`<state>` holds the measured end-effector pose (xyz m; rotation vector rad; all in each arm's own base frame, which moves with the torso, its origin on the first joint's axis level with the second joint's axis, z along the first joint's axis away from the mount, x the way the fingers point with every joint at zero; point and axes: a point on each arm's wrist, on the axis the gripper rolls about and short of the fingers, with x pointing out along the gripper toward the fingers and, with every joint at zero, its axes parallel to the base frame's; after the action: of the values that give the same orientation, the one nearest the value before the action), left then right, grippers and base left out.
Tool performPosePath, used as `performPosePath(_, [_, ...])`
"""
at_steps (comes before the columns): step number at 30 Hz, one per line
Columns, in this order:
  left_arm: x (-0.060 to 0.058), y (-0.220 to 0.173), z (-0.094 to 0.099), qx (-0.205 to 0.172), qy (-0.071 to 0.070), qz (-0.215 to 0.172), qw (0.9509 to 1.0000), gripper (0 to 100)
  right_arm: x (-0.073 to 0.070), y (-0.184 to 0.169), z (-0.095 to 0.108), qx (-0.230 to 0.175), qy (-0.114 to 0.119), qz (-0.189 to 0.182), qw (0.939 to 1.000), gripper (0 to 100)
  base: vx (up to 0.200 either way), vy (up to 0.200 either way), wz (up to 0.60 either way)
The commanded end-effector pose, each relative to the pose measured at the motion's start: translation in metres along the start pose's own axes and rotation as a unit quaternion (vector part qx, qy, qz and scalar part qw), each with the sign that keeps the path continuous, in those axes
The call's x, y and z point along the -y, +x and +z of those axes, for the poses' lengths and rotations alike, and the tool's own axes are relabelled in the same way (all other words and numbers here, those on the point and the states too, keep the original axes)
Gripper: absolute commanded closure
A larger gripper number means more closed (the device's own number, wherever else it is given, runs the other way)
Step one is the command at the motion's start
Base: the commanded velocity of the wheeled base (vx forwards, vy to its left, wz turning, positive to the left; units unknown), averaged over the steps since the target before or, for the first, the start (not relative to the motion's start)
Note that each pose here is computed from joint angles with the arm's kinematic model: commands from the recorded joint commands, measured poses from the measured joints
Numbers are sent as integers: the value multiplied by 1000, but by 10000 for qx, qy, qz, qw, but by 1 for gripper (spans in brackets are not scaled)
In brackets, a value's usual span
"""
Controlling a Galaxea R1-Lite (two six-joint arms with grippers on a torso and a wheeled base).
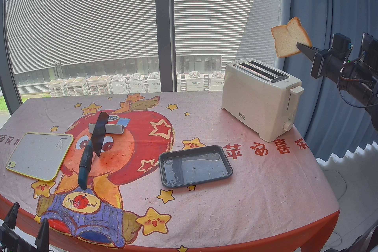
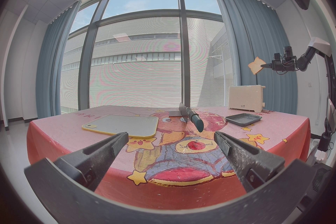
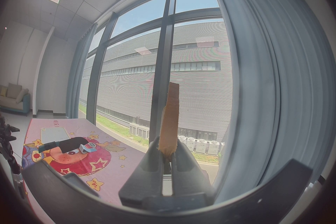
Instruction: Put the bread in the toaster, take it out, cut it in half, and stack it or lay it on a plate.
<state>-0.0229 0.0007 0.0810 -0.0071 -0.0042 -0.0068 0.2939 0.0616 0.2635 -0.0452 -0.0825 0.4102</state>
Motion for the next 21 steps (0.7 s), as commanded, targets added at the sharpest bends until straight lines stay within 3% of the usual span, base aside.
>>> performPosePath(1, [0, 0, -5, -6, -3, 3, 10000, 0, 4, 12, -4, -42, 1, -26, 10000, 100, 0, 0, 0])
performPosePath(15, [0, 0, -5, -6, -3, 3, 10000, 0, 9, 35, 4, -12, -36, -12, 10000, 100, 0, 0, 0])
performPosePath(21, [0, 0, -5, -6, 4, 3, 10000, 0, 10, 43, 1, -182, -42, 12, 9998, 100, 0, 0, 0])
